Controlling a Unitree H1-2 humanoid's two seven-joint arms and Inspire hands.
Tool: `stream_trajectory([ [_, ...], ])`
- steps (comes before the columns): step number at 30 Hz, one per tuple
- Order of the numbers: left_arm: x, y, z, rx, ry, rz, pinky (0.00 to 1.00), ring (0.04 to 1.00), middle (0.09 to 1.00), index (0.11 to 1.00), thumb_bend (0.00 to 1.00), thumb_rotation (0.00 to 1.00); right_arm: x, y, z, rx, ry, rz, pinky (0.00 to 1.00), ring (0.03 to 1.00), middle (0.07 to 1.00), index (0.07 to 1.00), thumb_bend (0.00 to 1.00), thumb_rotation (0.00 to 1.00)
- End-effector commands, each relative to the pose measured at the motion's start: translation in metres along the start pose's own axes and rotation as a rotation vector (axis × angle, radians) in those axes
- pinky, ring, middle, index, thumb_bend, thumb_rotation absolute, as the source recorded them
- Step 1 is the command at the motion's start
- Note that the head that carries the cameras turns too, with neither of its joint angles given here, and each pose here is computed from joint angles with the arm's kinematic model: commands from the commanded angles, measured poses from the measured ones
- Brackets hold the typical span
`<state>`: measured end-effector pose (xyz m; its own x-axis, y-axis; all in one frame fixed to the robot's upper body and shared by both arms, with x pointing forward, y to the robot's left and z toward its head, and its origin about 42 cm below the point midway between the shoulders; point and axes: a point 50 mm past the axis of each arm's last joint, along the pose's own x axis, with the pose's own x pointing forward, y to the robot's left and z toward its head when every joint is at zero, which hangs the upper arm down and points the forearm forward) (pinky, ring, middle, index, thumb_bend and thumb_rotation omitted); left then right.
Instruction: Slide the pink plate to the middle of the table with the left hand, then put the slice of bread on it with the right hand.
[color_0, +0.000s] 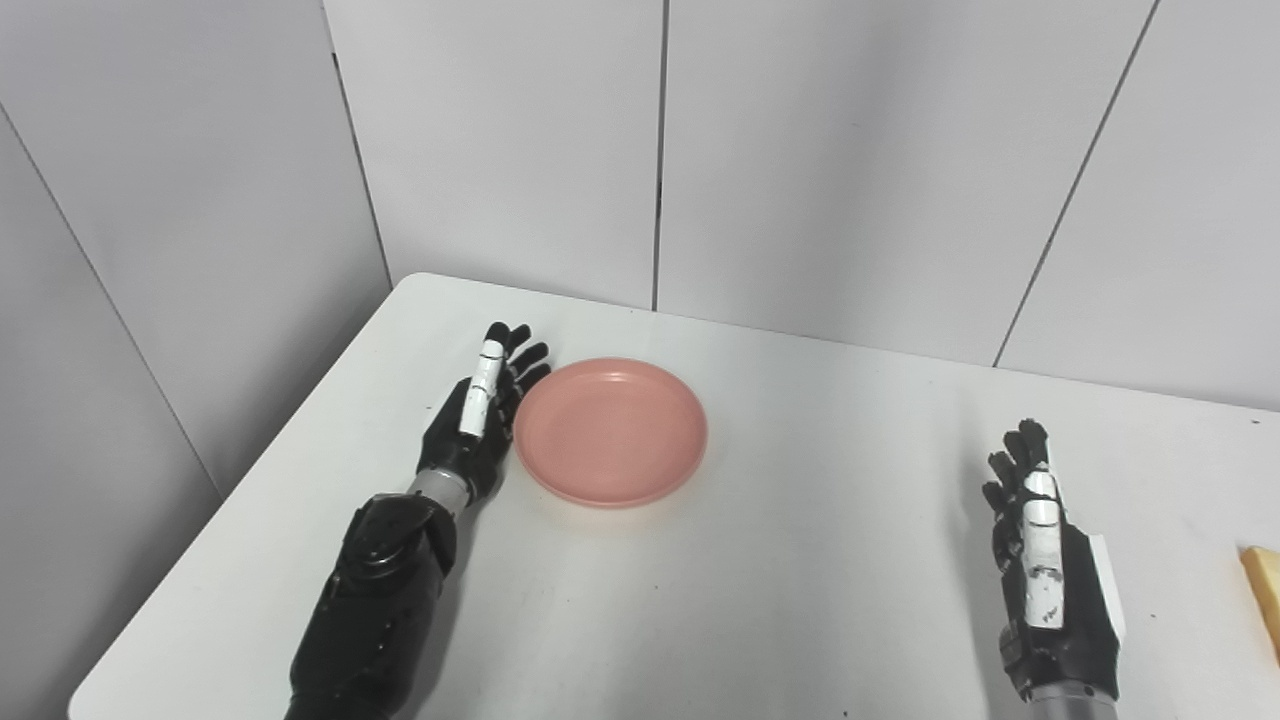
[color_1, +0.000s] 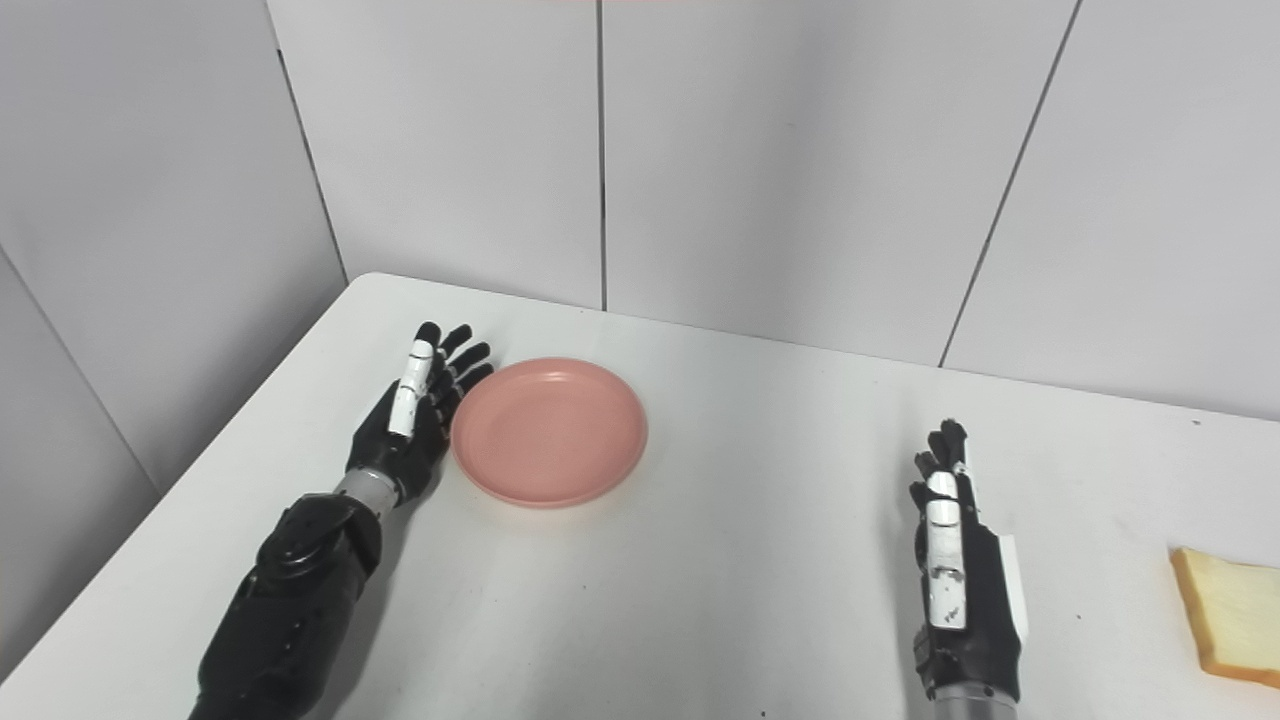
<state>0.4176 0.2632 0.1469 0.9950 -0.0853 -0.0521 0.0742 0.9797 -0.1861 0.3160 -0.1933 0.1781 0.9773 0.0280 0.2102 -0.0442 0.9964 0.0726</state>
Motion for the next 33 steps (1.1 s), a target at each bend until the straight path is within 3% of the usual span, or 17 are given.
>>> stream_trajectory([
  [1,0.004,-0.03,-0.003,-0.015,0.035,-0.124,0.97,0.952,0.947,0.942,0.72,0.98,0.005,0.005,0.015,0.006,-0.103,0.009,1.0,0.985,1.0,1.0,0.46,1.0],
  [20,0.002,-0.09,-0.01,0.027,0.062,-0.328,0.98,0.969,0.97,0.967,0.66,1.0,0.003,0.017,0.015,-0.008,-0.098,0.009,0.98,0.969,0.995,1.0,0.48,1.0],
  [33,-0.003,-0.124,-0.018,0.022,0.052,-0.397,0.95,0.952,0.949,0.951,0.67,1.0,0.003,0.027,0.017,-0.022,-0.101,-0.015,0.99,0.97,0.99,1.0,0.49,1.0],
])
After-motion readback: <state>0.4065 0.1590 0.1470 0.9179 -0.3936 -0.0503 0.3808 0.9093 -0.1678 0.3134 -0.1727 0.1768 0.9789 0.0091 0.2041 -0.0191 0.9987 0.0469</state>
